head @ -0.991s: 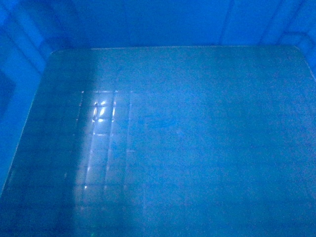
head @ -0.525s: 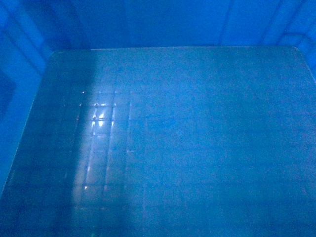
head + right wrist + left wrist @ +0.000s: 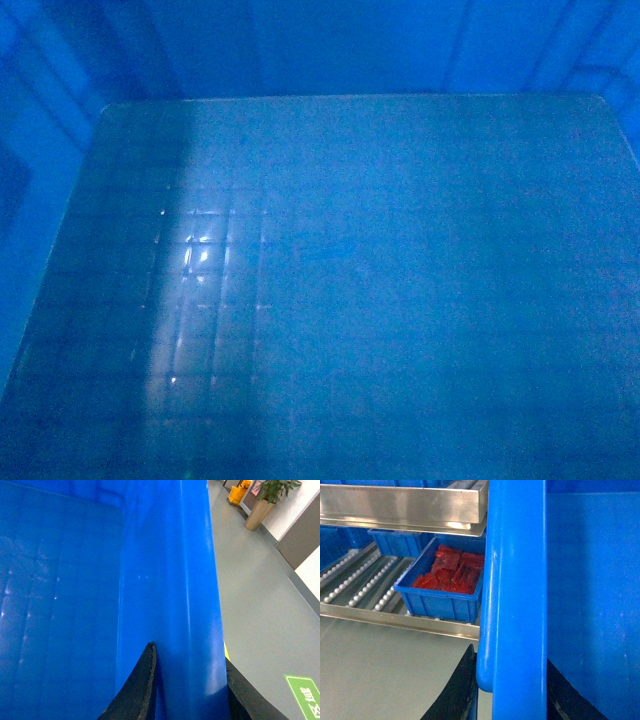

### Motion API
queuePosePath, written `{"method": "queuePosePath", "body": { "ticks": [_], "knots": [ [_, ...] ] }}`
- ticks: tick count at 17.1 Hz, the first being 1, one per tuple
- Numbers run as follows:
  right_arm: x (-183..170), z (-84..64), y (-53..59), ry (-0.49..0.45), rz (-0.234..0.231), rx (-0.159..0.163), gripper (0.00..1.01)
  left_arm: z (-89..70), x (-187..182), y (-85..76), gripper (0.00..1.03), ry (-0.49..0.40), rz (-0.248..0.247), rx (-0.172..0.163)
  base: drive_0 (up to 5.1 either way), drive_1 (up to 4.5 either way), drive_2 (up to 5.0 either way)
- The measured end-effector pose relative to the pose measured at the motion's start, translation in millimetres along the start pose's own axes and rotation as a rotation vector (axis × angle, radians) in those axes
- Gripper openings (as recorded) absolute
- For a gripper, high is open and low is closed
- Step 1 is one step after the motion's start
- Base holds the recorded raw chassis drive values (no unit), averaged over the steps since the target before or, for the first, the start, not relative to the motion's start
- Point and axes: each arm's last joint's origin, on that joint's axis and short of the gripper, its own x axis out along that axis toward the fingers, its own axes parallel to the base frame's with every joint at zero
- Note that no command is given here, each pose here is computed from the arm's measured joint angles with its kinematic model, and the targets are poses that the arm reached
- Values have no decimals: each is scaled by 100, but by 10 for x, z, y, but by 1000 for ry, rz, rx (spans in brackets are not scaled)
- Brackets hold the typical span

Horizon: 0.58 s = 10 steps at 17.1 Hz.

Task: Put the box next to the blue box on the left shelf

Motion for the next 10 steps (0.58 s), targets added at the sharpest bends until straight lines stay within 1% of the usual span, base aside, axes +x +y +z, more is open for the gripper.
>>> {"method": "queuePosePath", "body": {
  "ticks": [7,10],
  "knots": [
    [3,-2,4,1,1,-2,22,1,2,-3,19,0,-1,0,0,0,0],
    [-1,-1,-1,1,0,-1,22,-2,2,-3,19,2,-1,1,-488,200,278]
  ]
}}
